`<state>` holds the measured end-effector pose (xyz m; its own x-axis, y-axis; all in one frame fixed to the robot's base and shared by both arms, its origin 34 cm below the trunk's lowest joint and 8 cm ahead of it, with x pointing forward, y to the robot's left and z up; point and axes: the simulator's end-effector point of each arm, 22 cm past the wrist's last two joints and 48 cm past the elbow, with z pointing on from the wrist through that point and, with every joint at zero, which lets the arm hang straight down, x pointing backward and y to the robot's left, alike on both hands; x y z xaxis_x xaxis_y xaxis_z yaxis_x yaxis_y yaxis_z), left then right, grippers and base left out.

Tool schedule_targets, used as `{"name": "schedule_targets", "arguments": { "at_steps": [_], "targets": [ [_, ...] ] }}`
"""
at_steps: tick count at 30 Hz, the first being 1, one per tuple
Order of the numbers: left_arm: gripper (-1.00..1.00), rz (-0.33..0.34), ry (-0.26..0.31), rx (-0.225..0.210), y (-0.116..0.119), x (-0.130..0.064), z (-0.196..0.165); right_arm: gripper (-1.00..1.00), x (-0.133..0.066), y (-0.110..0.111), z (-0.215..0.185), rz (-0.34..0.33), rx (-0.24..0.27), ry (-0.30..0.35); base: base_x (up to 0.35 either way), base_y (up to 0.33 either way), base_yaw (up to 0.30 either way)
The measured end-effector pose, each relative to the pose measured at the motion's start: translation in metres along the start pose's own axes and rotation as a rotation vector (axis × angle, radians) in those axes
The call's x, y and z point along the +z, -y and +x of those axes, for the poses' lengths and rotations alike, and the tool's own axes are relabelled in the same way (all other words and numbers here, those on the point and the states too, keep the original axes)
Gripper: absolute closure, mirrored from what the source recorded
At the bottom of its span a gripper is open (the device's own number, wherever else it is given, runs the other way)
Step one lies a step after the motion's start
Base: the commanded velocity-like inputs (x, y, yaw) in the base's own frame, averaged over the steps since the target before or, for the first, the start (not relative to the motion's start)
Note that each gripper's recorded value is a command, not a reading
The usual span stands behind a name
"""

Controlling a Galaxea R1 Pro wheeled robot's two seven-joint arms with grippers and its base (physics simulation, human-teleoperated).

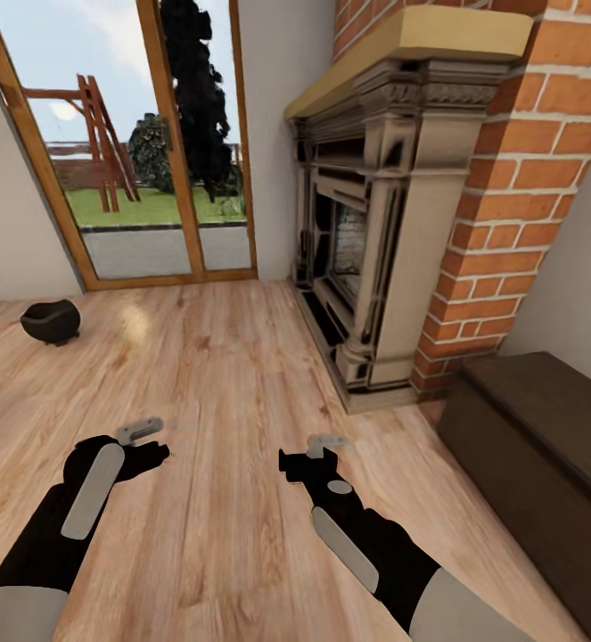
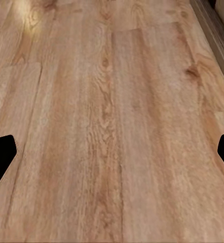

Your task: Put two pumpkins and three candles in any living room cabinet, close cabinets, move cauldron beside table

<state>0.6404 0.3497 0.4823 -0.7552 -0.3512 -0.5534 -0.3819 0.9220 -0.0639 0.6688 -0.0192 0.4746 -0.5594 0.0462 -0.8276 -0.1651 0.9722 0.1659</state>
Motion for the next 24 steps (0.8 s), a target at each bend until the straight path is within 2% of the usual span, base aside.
{"name": "schedule_targets", "arguments": {
  "at_steps": [10, 15, 24],
  "targets": [
    [-1.0, 0.001, -0.001, 0.0, 0.001, 0.0, 0.0, -1.0, 0.0, 0.0, 0.0, -0.001, 0.0, 0.0, 0.341, 0.0, 0.278],
    [-1.0, -0.009, -0.025, 0.0, -0.003, 0.006, 0.009, -1.0, 0.0, 0.0, 0.0, -0.001, 0.0, 0.0, 0.341, 0.0, 0.278],
    [-1.0, -0.011, -0.03, 0.002, -0.003, 0.007, 0.011, -1.0, 0.0, -0.002, 0.0, -0.007, -0.001, 0.0, 0.341, -0.022, 0.278]
  ]
}}
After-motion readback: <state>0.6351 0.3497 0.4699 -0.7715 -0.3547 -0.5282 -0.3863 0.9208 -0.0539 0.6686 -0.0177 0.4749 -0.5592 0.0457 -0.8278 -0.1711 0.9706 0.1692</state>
